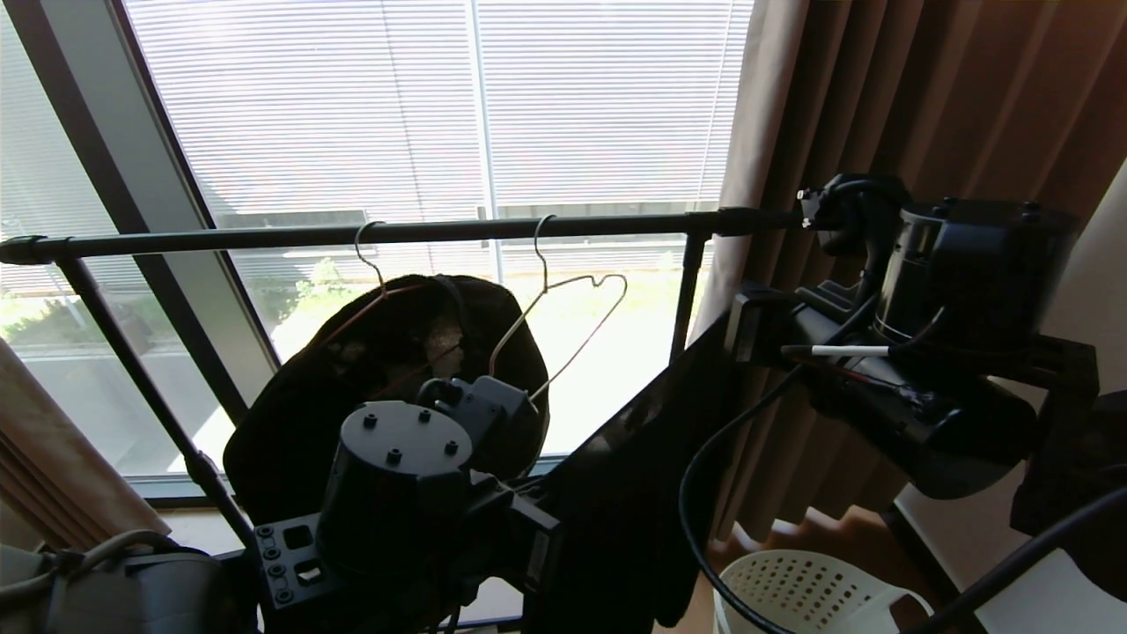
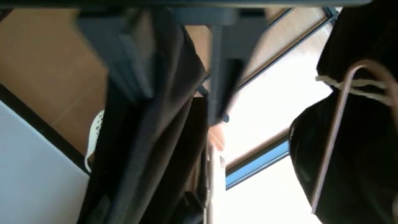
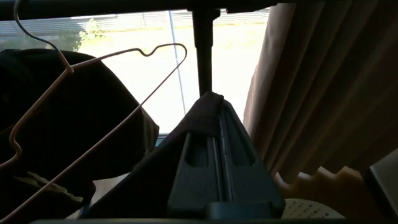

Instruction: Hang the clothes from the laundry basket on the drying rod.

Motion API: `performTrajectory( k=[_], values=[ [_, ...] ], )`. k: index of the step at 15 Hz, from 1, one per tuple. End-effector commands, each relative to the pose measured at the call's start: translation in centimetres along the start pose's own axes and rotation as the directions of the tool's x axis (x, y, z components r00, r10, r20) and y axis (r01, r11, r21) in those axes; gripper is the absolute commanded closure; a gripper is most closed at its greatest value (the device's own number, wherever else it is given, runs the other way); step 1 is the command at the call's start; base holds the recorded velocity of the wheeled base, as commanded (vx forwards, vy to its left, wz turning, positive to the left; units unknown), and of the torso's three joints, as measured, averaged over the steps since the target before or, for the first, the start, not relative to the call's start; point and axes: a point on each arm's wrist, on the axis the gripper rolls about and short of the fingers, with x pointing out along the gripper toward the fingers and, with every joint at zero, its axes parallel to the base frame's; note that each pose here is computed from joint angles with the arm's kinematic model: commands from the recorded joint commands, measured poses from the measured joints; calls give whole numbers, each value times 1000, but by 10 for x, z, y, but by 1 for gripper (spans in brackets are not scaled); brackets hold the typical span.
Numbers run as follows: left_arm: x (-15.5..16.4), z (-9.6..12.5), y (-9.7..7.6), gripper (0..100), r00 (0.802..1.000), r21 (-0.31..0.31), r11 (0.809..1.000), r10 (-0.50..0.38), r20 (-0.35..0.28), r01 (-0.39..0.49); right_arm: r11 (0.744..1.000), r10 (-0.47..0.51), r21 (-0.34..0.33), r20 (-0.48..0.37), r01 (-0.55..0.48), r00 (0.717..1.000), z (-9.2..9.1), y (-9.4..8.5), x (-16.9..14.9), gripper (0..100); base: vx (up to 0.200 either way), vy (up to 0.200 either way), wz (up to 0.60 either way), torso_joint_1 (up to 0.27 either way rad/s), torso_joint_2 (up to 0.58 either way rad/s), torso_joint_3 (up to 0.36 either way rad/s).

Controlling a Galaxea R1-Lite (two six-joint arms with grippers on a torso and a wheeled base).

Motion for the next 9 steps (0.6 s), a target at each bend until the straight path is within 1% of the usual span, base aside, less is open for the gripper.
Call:
performTrajectory(
  k=[1,2,3,4,5,6,7,8,9],
  values=[
    [-10,5,17,100,999,-31,999,45,28,-44,1000,6,24,16,-7,1000,5,-8,-12,100,0,0,0,0,0,0],
    [-10,6,24,100,997,-43,997,68,32,-67,999,13,47,34,-14,999,9,-13,-20,100,0,0,0,0,0,0],
    [-10,9,35,100,995,-62,994,92,38,-89,998,24,49,38,-26,999,8,-16,-28,100,0,0,0,0,0,0],
    [-10,9,37,100,995,-66,993,96,39,-93,998,27,50,39,-29,999,8,-18,-32,100,0,0,0,0,0,0],
    [-12,10,43,100,992,-78,991,116,44,-113,998,42,45,32,-43,999,5,-23,-40,100,0,0,0,0,0,0],
    [-15,13,47,100,991,-85,990,121,55,-116,997,73,32,15,-73,997,0,-23,-46,100,0,0,0,0,0,0],
    [-22,17,48,100,992,-91,992,99,80,-92,995,100,24,5,-100,995,-4,-24,-52,100,0,0,0,0,0,0],
    [-29,21,53,100,992,-98,993,75,99,-65,991,137,12,-13,-137,990,-9,-21,-57,100,0,0,0,0,0,0],
    [-30,22,54,100,992,-99,993,69,106,-59,988,154,4,-21,-154,988,-12,-18,-60,100,0,0,0,0,0,0]
  ],
)
